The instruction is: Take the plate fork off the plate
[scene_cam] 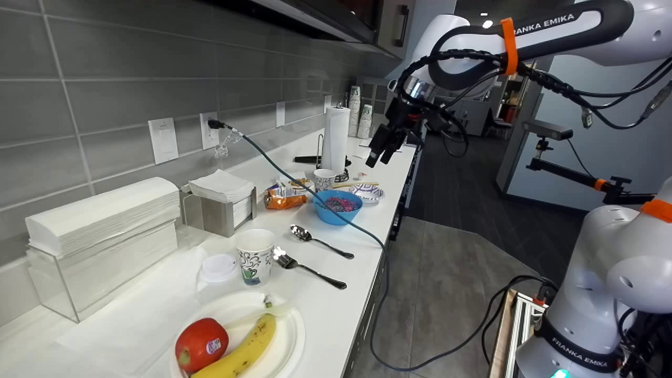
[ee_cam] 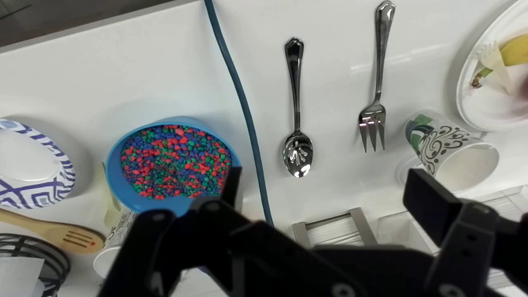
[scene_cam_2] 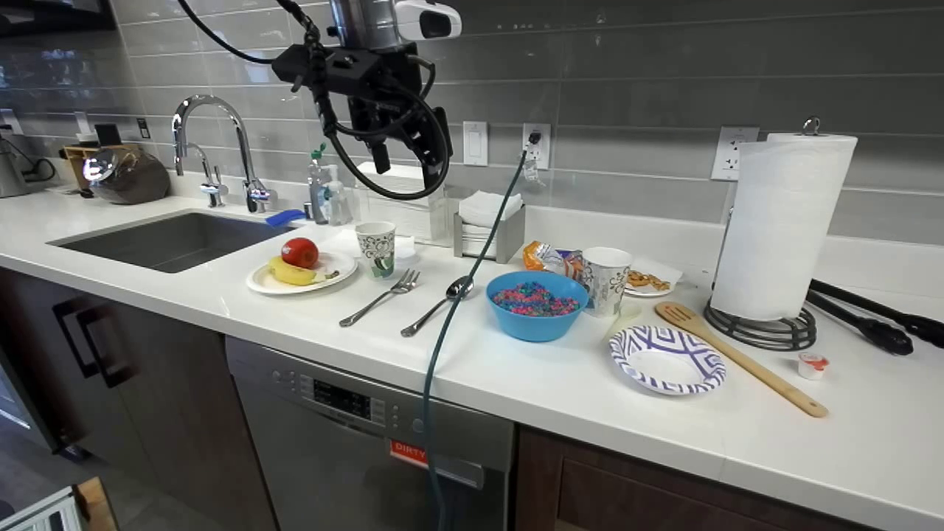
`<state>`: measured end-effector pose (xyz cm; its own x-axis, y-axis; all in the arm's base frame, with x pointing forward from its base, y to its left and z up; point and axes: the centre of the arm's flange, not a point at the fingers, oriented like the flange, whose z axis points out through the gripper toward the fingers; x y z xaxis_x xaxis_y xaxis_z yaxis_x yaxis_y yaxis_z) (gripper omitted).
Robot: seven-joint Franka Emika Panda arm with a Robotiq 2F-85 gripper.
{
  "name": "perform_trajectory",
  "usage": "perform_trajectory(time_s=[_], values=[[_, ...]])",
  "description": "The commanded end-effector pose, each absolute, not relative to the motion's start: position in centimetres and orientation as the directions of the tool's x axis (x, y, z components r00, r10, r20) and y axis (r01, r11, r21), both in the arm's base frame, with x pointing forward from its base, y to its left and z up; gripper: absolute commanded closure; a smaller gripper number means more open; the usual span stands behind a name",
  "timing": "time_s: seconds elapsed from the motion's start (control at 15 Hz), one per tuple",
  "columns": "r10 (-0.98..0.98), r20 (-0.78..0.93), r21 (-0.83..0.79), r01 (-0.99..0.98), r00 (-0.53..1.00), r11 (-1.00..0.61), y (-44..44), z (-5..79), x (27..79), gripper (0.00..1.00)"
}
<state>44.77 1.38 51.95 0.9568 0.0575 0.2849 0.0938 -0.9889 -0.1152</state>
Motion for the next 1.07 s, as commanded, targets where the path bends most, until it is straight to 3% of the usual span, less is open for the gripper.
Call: perform_trajectory(time_s=[0.0,0.47,1.0], values=[[0.058,0.285,-0.115,0.094,0.957,-0.989,1.4,51.9,44.8,0.0],[0.286,0.27,-0.148,0.333,0.919,-0.931,8.7,51.9,50.4,0.0],[0.531,0.222,-0.231,0.573,0.818,-0.786,17.7,51.1,52.6,0.0]])
